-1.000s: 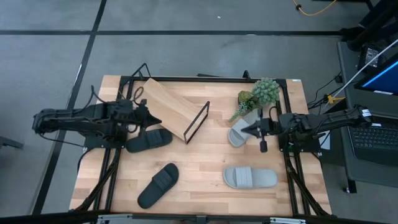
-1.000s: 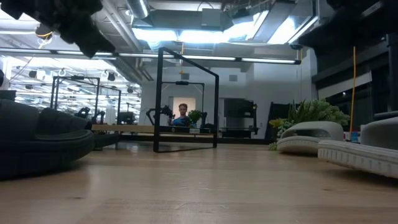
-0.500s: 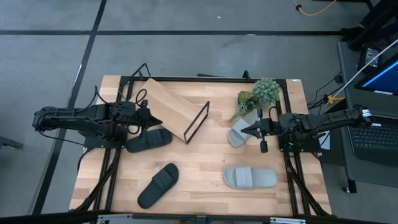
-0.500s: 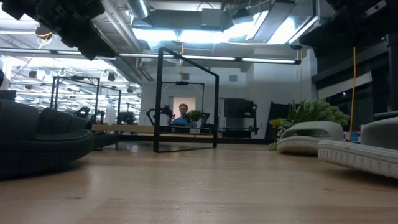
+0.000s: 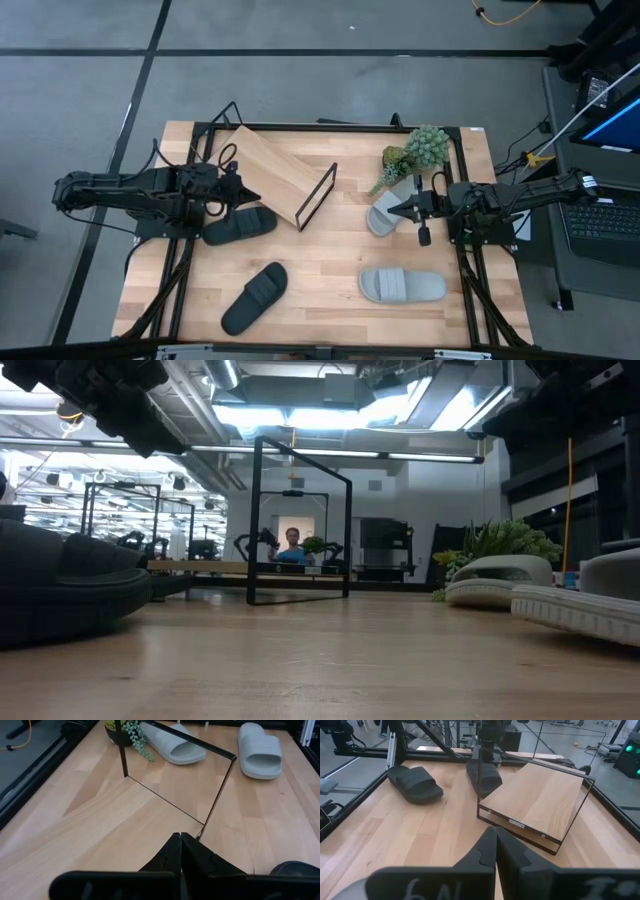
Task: Pick and place slides into the shelf
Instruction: Put the top black slipper on the shelf
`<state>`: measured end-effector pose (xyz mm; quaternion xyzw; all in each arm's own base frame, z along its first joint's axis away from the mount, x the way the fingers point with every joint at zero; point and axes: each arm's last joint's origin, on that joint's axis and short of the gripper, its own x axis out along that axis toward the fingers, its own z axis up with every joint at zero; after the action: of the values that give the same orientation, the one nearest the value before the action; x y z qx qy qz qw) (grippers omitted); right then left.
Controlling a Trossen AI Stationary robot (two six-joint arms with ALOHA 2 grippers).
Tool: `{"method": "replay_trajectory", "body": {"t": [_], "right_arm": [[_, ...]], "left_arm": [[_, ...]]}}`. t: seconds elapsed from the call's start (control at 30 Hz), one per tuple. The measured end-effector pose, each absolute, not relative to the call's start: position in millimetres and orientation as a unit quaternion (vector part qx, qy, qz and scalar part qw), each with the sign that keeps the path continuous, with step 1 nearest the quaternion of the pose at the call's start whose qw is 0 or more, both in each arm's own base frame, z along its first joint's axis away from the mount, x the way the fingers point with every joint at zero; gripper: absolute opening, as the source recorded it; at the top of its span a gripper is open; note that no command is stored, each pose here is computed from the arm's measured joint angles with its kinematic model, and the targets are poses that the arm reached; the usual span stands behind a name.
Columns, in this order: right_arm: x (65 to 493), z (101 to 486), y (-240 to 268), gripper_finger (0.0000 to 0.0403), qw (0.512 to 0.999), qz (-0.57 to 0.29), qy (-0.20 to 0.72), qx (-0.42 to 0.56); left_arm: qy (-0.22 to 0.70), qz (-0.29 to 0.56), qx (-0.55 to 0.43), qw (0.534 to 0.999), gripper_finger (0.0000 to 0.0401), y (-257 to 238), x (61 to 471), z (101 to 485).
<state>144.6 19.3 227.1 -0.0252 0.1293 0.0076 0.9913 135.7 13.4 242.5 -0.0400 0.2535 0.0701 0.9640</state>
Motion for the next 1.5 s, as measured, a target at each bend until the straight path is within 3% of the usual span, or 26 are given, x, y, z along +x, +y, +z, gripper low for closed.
{"method": "replay_trajectory", "body": {"t": [0.37,1.13,1.5], "right_arm": [[144.7,227.3,19.3,0.0018,0.989,0.014,0.127,-0.075],[145.1,229.5,17.1,0.002,0.991,-0.029,0.117,-0.061],[145.1,229.5,17.0,0.002,0.992,-0.032,0.117,-0.037]], "left_arm": [[0.259,0.075,-0.039,0.962,0.0,13.7,135.0,241.6],[0.258,0.077,-0.038,0.962,0.0,13.8,135.1,241.5],[0.257,0.124,-0.025,0.958,0.0,16.6,134.6,241.6]]}}
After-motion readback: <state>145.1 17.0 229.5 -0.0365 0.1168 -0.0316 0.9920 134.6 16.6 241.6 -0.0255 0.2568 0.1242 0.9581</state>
